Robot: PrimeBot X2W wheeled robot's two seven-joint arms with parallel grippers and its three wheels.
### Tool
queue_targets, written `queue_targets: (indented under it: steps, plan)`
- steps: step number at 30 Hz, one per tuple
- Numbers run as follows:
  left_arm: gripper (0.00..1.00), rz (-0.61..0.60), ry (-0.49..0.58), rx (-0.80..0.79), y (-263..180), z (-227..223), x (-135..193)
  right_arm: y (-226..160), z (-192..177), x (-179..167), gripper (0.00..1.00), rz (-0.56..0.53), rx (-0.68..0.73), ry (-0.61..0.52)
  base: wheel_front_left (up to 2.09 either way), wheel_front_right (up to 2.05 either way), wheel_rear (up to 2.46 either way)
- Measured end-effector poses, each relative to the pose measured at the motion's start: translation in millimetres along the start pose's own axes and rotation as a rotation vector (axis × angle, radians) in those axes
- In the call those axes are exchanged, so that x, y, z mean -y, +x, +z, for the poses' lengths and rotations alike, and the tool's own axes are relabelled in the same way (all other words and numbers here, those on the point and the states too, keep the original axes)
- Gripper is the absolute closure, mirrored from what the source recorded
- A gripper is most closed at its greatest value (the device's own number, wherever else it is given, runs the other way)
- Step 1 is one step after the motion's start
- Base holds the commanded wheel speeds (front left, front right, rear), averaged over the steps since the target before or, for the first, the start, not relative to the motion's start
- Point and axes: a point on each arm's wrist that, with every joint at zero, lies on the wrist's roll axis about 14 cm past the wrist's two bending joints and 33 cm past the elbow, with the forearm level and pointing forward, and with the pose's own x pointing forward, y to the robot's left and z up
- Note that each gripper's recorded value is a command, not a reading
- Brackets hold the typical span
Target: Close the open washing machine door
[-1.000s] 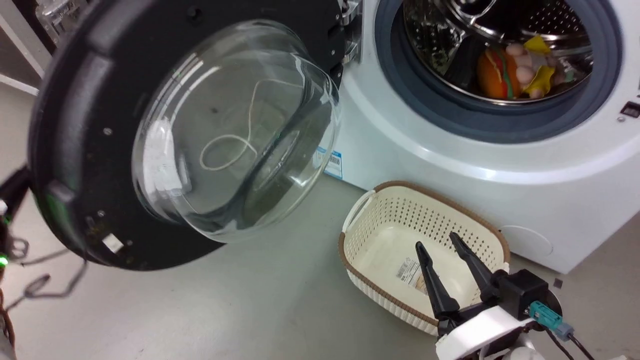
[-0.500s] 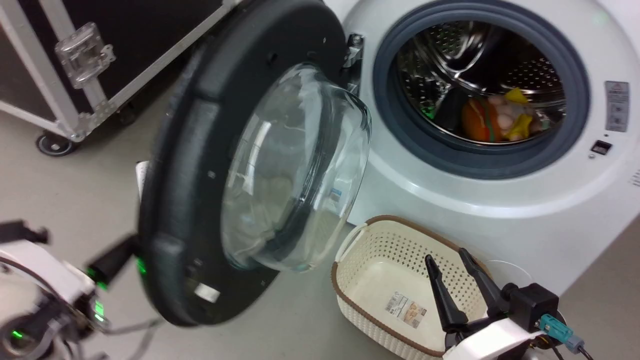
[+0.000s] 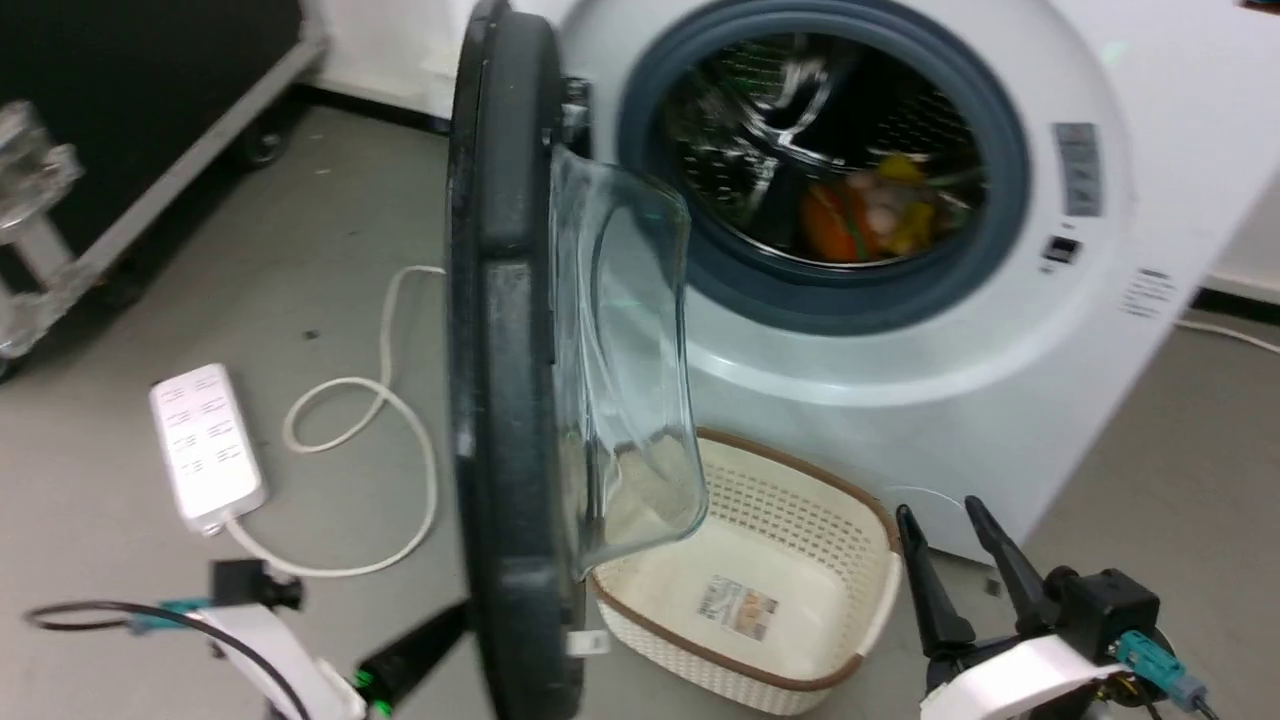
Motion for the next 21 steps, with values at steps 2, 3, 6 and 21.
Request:
queue_targets:
  steps: [2, 3, 6, 21]
  plan:
    - [1.00, -0.005, -0.010, -0.056, 12.8, -17.0, 0.0, -6.3, 2.0, 14.0, 0.00, -0.044, 0.005, -0.008, 0.00, 0.00, 0.00]
    - [1.00, -0.009, -0.017, -0.076, 18.8, -24.0, 0.4, -9.7, 3.1, 20.8, 0.00, -0.065, 0.008, -0.011, 0.00, 0.00, 0.00]
    - [1.00, -0.046, -0.049, -0.173, 45.9, -51.9, 7.3, -25.0, 6.4, 50.2, 0.00, -0.159, 0.014, -0.030, 0.00, 0.00, 0.00]
    - [1.00, -0.176, -0.144, -0.367, 166.3, -123.8, 47.3, -82.9, 16.8, 143.0, 0.00, -0.473, 0.030, -0.060, 0.00, 0.00, 0.00]
